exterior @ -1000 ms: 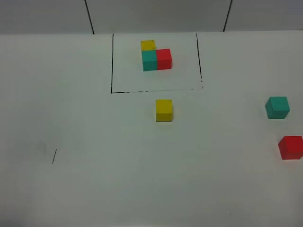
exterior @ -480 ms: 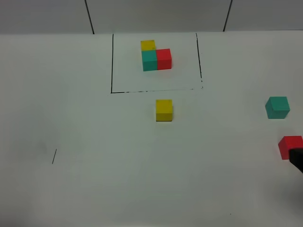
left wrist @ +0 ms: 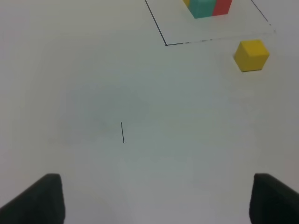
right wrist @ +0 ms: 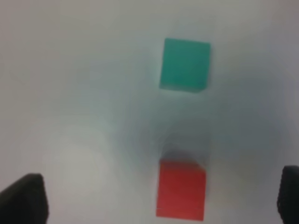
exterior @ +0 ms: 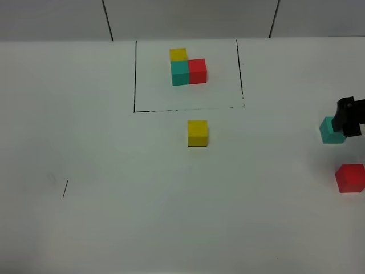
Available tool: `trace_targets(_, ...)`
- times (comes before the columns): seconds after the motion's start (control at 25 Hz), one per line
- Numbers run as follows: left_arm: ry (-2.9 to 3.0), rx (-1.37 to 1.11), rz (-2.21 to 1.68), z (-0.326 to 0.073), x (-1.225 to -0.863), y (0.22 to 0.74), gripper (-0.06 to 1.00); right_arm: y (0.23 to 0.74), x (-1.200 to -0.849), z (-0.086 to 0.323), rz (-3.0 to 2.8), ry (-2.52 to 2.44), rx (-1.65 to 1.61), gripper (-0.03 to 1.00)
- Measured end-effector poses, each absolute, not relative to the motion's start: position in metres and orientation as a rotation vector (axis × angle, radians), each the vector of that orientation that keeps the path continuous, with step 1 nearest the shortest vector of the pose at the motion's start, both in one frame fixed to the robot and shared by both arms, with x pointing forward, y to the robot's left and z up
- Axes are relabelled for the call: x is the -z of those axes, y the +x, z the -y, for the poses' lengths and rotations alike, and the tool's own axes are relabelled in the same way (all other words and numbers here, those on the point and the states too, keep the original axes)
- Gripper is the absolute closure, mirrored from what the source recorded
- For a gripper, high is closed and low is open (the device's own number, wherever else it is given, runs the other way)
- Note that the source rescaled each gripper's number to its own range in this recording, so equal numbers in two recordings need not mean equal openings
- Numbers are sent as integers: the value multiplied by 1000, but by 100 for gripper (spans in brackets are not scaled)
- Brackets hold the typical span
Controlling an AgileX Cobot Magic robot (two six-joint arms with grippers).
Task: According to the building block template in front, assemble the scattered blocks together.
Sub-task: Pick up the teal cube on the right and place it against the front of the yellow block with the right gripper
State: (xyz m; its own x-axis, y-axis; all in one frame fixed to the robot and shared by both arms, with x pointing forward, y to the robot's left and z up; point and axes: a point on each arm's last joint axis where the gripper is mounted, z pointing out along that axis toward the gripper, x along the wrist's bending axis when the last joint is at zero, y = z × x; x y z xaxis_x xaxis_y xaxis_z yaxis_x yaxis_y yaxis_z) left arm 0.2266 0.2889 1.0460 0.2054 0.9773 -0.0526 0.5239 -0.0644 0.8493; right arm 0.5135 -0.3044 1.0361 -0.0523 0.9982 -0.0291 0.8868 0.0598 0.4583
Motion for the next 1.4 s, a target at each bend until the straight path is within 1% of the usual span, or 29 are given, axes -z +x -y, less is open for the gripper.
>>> trace_targets(0.16, 1701, -733, -1422, -289, -1046, 227, 11, 543, -1005, 306, -2052, 1929, -418, -3)
trace_targets(0.28, 1701, -733, -1422, -289, -1046, 227, 11, 559, -990, 307, -2068, 1944, -395, -3)
trace_targets(0.6, 1701, -733, -1423, -289, -1046, 227, 11, 592, -972, 317, -2062, 1984, -365, -3)
trace_targets(0.92, 1702, -732, -1424, -289, -1046, 227, 11, 609, -944, 330, -2082, 2033, -302, -3)
trace_targets(1.4, 1702, -732, -1424, -289, -1046, 227, 11, 616, -916, 331, -2109, 2039, -274, -3)
